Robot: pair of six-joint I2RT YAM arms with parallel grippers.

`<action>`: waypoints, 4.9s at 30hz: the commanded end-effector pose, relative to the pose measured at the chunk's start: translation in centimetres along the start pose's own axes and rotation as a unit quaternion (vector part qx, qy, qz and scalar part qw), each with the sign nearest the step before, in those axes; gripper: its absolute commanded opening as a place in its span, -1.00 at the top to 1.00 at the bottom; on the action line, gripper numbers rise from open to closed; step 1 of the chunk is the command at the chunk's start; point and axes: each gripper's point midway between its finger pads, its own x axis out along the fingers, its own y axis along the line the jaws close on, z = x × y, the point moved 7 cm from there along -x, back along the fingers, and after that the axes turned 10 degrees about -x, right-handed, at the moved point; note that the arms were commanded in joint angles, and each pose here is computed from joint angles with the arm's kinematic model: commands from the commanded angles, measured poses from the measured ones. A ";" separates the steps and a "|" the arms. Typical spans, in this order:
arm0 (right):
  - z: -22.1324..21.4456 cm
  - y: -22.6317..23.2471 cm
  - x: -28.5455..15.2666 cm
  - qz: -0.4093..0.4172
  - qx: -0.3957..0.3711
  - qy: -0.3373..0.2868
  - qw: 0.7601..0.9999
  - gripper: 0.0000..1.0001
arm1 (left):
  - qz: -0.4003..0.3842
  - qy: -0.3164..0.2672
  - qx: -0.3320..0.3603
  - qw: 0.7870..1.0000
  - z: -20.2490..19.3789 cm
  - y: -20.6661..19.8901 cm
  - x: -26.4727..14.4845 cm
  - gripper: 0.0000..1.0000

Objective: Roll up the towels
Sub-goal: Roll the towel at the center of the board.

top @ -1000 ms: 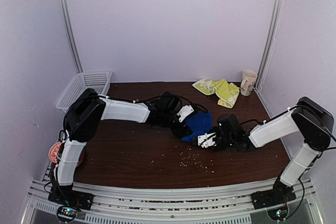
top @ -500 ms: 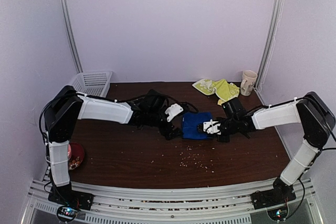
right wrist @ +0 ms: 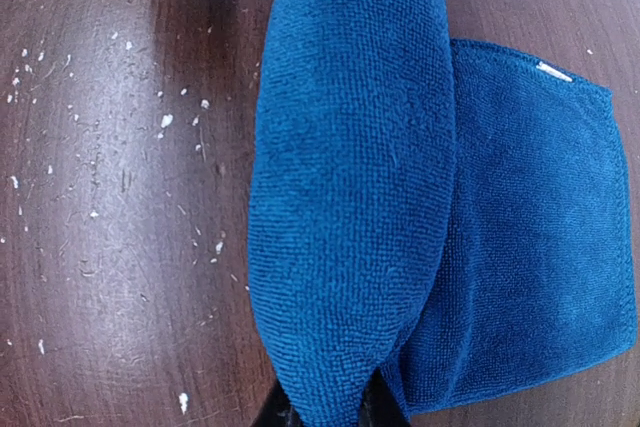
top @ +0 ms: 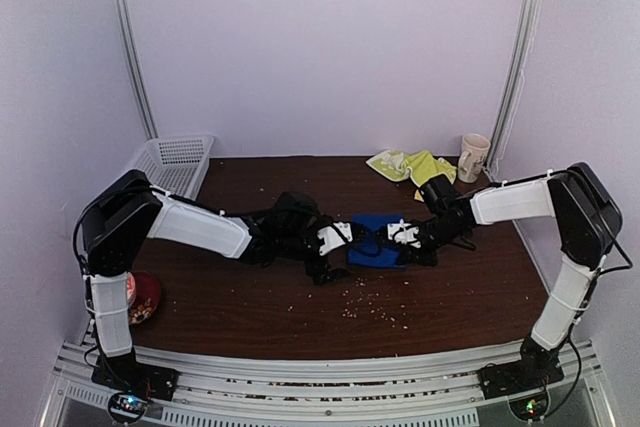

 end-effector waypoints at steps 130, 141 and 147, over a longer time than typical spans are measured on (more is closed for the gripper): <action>0.8 4.4 -4.6 -0.157 -0.183 -0.023 0.970 -0.70 | -0.075 0.117 -0.272 0.952 -2.9 0.9 5.6 1.00; 0.3 4.0 -2.3 -0.160 -0.165 0.013 0.973 -0.43 | -0.073 0.118 -0.271 0.953 -3.1 0.8 5.5 1.00; 0.3 3.6 -1.7 -0.135 -0.147 0.018 0.980 0.18 | -0.070 0.115 -0.270 0.953 -3.1 0.8 5.3 1.00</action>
